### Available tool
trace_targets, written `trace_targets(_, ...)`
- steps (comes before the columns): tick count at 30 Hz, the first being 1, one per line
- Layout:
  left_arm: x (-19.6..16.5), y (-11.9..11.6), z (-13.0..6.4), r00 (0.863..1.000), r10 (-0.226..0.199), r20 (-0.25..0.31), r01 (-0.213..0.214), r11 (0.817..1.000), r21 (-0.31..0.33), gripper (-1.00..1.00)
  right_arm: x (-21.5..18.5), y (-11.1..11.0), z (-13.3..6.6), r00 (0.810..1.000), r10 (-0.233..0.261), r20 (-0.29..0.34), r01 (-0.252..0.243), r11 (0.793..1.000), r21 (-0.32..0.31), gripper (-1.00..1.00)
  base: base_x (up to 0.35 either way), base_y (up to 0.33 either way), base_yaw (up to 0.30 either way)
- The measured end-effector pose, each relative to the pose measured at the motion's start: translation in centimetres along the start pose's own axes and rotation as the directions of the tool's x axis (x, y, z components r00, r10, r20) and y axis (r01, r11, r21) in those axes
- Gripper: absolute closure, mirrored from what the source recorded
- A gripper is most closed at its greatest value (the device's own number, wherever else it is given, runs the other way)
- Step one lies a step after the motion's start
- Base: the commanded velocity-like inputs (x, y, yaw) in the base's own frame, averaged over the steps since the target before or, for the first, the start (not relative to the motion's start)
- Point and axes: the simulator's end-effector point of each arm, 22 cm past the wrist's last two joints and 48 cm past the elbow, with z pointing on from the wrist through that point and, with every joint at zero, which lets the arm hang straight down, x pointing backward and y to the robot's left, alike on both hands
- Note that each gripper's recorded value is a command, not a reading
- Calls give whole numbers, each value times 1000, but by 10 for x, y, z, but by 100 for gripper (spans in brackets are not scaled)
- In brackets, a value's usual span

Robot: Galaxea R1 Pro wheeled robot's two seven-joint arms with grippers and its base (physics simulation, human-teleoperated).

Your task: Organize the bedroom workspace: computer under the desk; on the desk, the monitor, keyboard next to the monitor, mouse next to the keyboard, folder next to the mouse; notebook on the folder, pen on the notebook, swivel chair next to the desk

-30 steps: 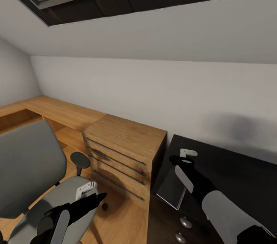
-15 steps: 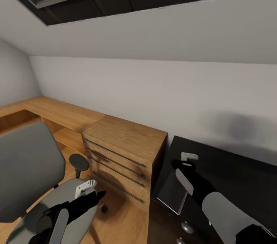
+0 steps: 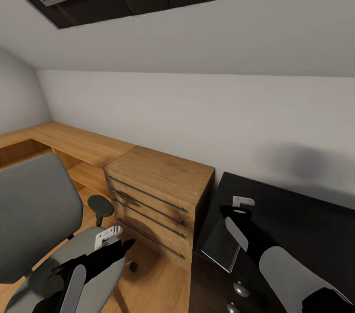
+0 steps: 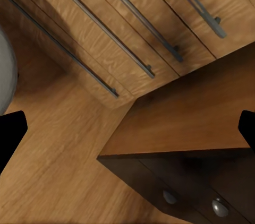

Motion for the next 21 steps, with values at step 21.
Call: trace_targets(21, 15, 12, 16, 1000, 1, 2, -1, 1000, 0, -100, 18, 3, 15, 1000, -24, 13, 24, 1000, 3, -100, 0, 0, 0)
